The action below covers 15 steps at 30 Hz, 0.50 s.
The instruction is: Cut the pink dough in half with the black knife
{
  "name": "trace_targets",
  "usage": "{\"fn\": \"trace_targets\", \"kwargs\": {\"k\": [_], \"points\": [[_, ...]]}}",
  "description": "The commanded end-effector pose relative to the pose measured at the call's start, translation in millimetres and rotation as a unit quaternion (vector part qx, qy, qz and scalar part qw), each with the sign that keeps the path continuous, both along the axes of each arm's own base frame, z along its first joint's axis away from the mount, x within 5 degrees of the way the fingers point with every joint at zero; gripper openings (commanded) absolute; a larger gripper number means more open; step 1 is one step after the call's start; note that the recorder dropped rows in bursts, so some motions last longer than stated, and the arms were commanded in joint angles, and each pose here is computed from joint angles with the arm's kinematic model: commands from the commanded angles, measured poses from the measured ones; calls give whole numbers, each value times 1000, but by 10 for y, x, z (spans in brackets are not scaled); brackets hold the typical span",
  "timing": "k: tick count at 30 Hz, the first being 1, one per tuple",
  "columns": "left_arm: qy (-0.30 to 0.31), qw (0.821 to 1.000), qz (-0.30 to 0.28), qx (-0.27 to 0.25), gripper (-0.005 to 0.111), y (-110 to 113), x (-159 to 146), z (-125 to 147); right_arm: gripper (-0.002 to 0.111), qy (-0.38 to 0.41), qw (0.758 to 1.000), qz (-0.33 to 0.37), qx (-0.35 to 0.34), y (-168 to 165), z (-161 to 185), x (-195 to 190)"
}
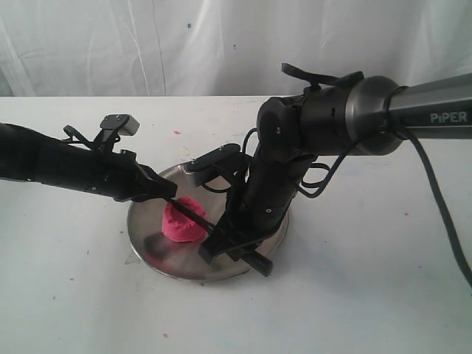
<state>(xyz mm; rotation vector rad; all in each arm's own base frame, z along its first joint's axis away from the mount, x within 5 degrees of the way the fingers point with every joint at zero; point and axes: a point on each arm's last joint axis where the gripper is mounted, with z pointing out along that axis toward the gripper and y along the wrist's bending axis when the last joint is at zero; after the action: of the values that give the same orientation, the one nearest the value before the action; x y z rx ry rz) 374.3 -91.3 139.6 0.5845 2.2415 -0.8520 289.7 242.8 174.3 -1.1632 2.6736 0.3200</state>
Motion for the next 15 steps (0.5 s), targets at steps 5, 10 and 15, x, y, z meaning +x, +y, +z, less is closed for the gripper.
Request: {"fn": "trace_targets", "kwargs": {"k": [5,10,15], "points": [[4,1000,-11,5,0,-21,-8,-52,0,-9,1000,1,5,18,21,10],[3,1000,-11,5,0,-22,-2,-46,0,-2,1000,2,0,18,-14,9],[1,1000,-11,4,0,-23,-3,-31,0,8,1000,1,-6,26,-108,17]]}}
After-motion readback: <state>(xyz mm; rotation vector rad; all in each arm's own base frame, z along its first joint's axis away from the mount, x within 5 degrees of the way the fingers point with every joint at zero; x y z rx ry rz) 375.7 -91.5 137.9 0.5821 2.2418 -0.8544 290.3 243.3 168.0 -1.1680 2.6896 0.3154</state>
